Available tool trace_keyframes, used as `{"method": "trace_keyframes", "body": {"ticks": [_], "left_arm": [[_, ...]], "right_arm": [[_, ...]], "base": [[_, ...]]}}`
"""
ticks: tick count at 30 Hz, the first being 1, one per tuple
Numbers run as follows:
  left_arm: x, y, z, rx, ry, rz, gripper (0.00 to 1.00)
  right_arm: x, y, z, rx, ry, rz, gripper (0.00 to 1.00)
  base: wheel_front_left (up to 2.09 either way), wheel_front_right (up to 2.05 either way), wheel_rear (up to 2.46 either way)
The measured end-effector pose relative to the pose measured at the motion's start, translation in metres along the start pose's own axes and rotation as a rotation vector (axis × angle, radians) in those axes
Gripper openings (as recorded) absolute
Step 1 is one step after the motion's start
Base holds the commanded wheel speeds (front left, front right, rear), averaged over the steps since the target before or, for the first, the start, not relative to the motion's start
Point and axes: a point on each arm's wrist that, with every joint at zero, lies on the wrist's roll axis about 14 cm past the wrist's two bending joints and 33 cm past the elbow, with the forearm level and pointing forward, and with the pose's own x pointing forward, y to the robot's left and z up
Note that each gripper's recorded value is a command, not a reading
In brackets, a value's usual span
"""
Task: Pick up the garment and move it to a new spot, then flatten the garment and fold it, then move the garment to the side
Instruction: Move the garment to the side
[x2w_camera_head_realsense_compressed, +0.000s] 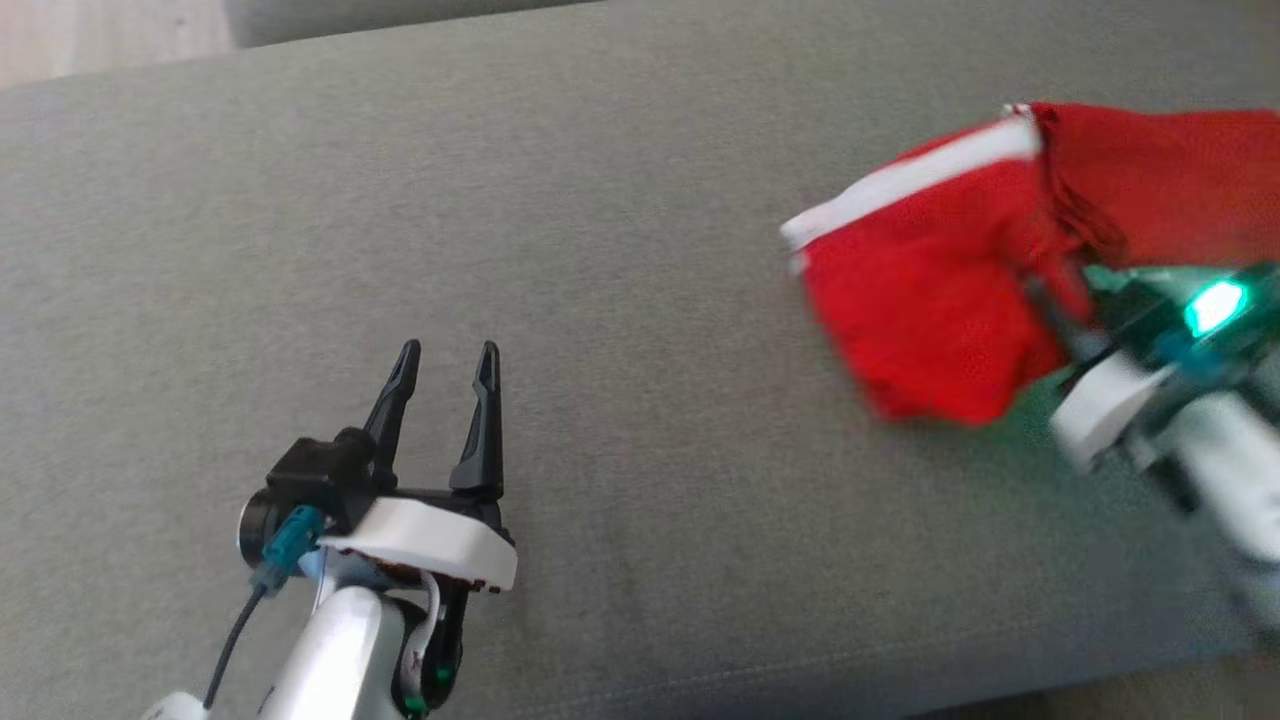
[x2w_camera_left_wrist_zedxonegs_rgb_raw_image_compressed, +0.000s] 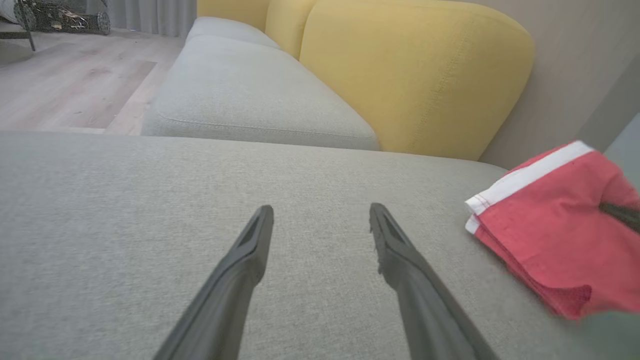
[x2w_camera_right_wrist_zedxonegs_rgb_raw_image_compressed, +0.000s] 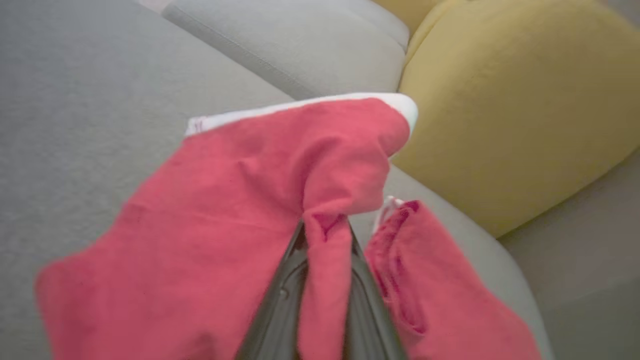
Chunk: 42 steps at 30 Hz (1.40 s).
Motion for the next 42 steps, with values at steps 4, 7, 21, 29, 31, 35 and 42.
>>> {"method": "trace_keyframes", "body": {"ticks": [4, 7, 21, 29, 31, 35, 42], "left_arm": [[0.007, -0.010, -0.013, -0.001, 0.030, -0.042, 1.00], [0.013, -0.012, -0.024, -0.003, 0.057, -0.058, 1.00], [0.049, -0.002, -0.052, -0.019, 0.095, -0.074, 1.00], [0.056, 0.001, -0.063, -0.032, 0.111, -0.072, 1.00], [0.058, 0.001, -0.062, -0.033, 0.107, -0.075, 1.00], [0.059, 0.000, -0.064, -0.035, 0.110, -0.078, 1.00], [0.058, -0.002, -0.063, -0.031, 0.111, -0.081, 1.00]], "right_arm": [[-0.010, -0.063, 0.003, -0.059, 0.026, -0.099, 0.00], [-0.012, -0.098, 0.003, -0.033, 0.051, -0.167, 0.00], [-0.011, -0.157, -0.077, 0.141, 0.371, -0.332, 0.00], [-0.017, -0.178, -0.096, 0.148, 0.434, -0.408, 0.00], [-0.014, -0.172, -0.097, 0.168, 0.434, -0.404, 0.00], [-0.011, -0.168, -0.097, 0.175, 0.431, -0.404, 0.00], [-0.010, -0.171, -0.088, 0.249, 0.385, -0.442, 1.00]], "base": [[0.00, 0.00, 0.00], [0.00, 0.00, 0.00], [0.00, 0.00, 0.00], [0.00, 0.00, 0.00], [0.00, 0.00, 0.00], [0.00, 0.00, 0.00], [0.00, 0.00, 0.00]]}}
